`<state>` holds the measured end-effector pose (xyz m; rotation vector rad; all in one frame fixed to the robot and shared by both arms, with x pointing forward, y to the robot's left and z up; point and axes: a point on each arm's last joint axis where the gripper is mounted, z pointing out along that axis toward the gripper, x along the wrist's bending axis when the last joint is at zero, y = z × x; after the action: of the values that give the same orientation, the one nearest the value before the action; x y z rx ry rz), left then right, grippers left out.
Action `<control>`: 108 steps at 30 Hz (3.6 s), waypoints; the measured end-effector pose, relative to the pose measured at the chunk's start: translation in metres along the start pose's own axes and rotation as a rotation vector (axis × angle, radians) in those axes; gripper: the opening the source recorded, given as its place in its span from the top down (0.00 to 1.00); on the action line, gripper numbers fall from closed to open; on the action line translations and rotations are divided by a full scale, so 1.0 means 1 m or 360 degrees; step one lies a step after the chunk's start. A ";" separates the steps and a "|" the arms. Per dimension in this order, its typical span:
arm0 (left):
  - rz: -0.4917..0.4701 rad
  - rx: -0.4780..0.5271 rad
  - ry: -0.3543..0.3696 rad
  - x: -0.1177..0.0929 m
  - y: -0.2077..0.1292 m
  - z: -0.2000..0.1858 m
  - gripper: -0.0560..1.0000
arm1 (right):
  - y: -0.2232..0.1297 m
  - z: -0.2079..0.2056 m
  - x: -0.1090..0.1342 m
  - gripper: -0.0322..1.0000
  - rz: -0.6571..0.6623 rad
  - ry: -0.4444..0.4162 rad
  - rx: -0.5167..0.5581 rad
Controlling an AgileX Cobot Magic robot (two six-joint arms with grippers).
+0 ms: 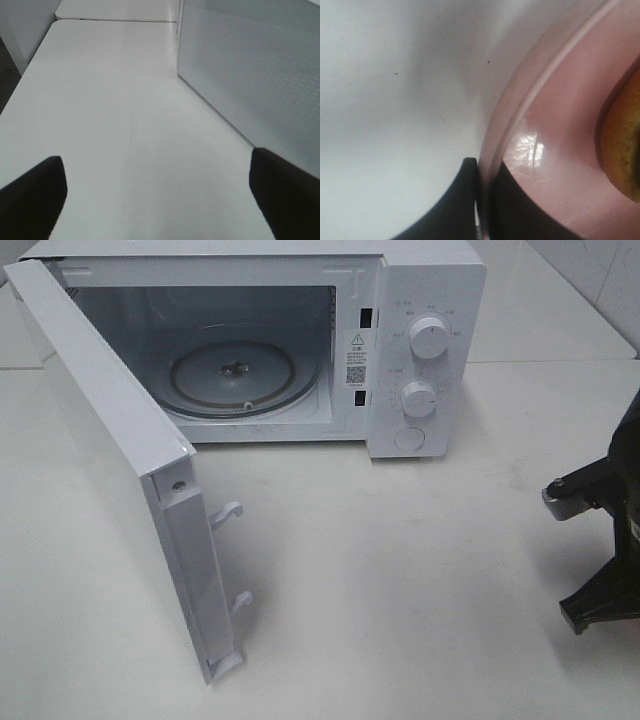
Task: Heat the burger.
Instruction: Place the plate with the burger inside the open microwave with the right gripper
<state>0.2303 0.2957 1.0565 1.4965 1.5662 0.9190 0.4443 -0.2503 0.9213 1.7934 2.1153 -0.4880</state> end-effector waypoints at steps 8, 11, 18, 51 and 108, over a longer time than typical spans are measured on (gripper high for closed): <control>0.0000 0.0000 0.0000 0.000 0.000 0.000 0.09 | -0.005 -0.009 0.016 0.94 -0.0134 -0.0041 -0.0029; 0.0000 0.0000 0.0000 0.000 0.000 0.000 0.09 | -0.008 -0.015 0.027 0.94 -0.0223 -0.0060 -0.0061; 0.0000 0.0000 0.0000 0.000 0.000 0.000 0.09 | -0.014 -0.022 0.039 0.93 -0.0349 -0.0096 -0.0089; 0.0000 0.0000 0.0000 0.000 0.000 0.000 0.09 | -0.042 -0.053 0.088 0.92 -0.1094 -0.0186 -0.0415; 0.0000 0.0000 0.0000 0.000 0.000 0.000 0.09 | -0.034 -0.090 0.086 0.92 -0.2190 -0.0274 -0.1109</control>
<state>0.2303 0.2957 1.0565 1.4965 1.5662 0.9190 0.3951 -0.1388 0.9640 -0.2053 2.5956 -0.1039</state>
